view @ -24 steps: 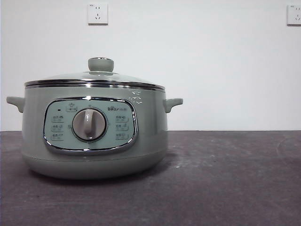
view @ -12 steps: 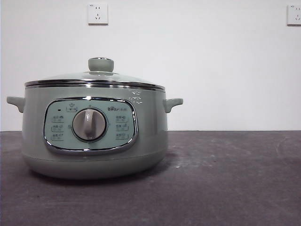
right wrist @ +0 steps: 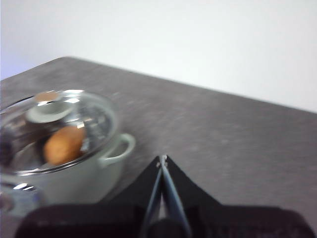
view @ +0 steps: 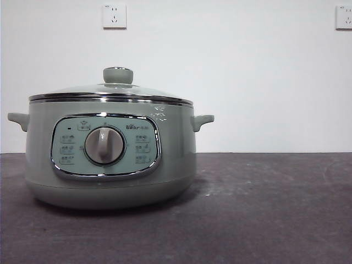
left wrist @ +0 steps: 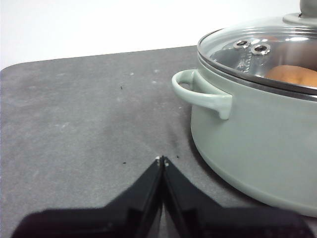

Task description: Pick up the potato,open the lid,put the potato in the pot,close the lid

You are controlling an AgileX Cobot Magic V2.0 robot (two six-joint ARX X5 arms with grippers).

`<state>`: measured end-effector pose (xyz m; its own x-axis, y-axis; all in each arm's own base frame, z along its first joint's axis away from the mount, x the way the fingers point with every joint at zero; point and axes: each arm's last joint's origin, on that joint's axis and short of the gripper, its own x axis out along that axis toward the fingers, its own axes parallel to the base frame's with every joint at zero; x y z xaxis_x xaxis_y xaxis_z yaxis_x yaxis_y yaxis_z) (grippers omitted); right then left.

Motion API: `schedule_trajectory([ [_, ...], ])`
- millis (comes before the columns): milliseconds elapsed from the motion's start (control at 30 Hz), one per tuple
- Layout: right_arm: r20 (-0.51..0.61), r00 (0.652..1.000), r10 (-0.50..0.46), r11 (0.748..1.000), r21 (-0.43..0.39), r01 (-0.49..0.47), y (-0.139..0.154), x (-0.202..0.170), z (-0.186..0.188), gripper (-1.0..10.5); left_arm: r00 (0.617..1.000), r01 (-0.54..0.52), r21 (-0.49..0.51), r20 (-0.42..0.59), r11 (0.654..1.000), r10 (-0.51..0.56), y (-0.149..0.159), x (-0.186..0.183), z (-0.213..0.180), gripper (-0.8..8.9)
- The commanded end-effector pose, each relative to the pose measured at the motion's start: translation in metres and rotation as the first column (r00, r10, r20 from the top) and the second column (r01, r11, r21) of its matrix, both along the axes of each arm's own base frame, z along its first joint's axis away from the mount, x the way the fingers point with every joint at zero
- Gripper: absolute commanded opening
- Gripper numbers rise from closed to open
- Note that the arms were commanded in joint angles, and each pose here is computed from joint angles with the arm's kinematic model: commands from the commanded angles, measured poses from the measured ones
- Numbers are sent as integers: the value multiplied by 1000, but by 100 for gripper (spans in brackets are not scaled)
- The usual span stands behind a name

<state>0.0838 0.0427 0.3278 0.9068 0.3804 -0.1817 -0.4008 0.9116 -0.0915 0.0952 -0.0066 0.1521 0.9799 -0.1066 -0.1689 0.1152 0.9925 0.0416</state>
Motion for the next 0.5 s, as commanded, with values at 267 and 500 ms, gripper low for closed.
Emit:
schedule_trajectory([
  [267, 94, 985, -145, 989, 57, 140, -26, 10, -70, 1, 1000, -6, -5, -10, 1000, 6, 0, 1, -5, -3],
  [500, 67, 970, -233, 960, 172, 219, -37, 13, -138, 1, 1000, -6, -5, -10, 1000, 6, 0, 1, -5, -3],
])
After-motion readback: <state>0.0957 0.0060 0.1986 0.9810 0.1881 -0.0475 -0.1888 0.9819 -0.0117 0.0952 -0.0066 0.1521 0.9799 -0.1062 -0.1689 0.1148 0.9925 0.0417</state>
